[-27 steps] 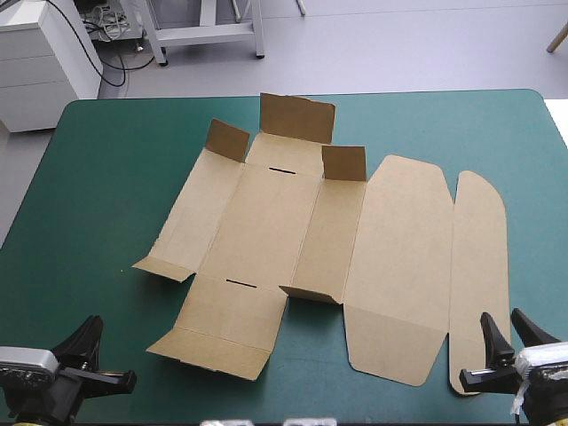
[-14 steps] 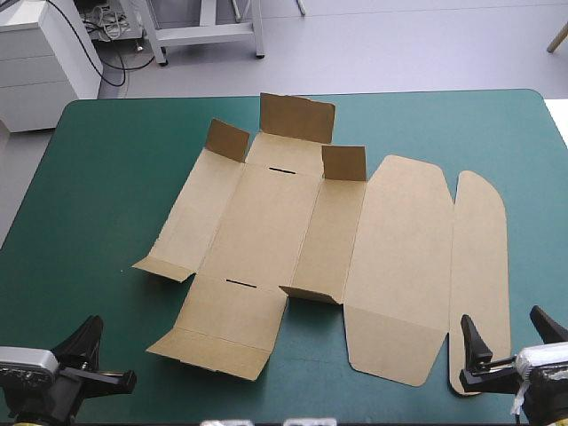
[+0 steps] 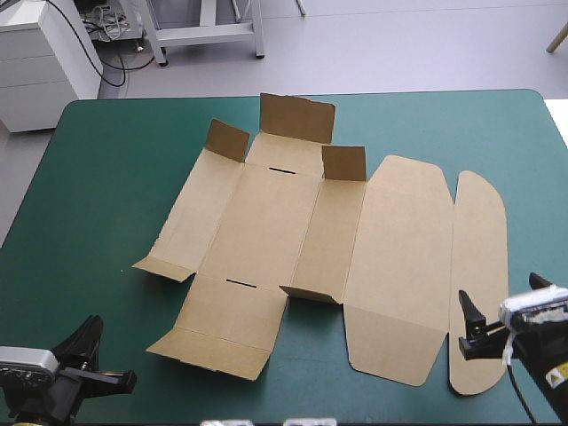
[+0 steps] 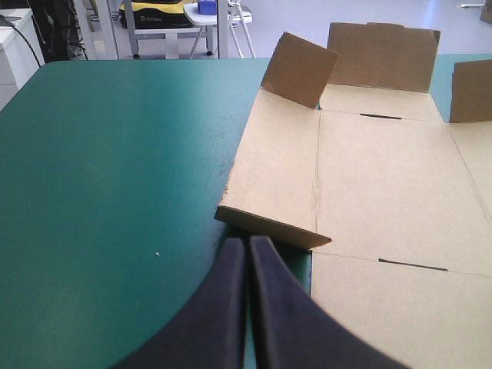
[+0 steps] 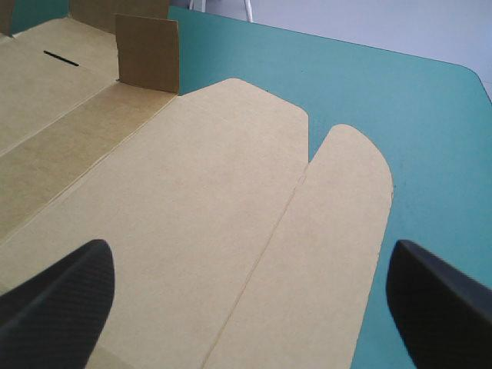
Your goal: Fold the box
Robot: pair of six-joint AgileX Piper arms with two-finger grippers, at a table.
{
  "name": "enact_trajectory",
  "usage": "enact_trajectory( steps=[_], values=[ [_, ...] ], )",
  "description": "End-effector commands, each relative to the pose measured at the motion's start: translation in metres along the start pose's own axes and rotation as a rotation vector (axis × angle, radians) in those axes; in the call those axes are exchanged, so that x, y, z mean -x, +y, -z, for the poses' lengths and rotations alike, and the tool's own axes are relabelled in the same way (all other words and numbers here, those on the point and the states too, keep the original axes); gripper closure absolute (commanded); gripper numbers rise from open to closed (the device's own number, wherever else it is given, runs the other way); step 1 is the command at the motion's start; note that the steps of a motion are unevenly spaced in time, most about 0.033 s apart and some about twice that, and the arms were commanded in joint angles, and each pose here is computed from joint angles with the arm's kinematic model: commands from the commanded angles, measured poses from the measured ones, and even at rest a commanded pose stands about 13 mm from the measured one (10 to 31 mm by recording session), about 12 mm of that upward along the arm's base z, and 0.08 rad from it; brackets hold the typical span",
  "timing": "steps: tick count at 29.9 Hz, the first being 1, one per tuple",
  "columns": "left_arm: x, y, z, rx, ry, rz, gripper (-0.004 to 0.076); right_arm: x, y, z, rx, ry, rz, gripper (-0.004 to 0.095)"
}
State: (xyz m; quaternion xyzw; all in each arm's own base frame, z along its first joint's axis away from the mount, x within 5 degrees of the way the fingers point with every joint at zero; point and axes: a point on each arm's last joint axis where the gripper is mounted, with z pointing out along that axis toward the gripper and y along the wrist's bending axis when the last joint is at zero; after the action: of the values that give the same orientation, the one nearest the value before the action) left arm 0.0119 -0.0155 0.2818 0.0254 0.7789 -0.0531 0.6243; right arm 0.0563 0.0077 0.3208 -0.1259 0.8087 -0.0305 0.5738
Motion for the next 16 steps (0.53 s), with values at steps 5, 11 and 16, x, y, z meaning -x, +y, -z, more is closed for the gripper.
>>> enact_trajectory(
  steps=[5,11,16],
  values=[
    [0.012,-0.001,0.006,-0.006,-0.109,0.01,0.0731,0.071,-0.017,-0.043,0.036,0.02,0.144,0.0027],
    [0.012,-0.001,0.006,-0.008,-0.109,0.011,0.0731,0.115,-0.02,-0.098,0.168,0.047,0.183,0.0029],
    [0.012,-0.001,0.006,-0.008,-0.109,0.011,0.0731,0.136,-0.022,-0.148,0.256,0.093,0.198,0.0027]
  ],
)
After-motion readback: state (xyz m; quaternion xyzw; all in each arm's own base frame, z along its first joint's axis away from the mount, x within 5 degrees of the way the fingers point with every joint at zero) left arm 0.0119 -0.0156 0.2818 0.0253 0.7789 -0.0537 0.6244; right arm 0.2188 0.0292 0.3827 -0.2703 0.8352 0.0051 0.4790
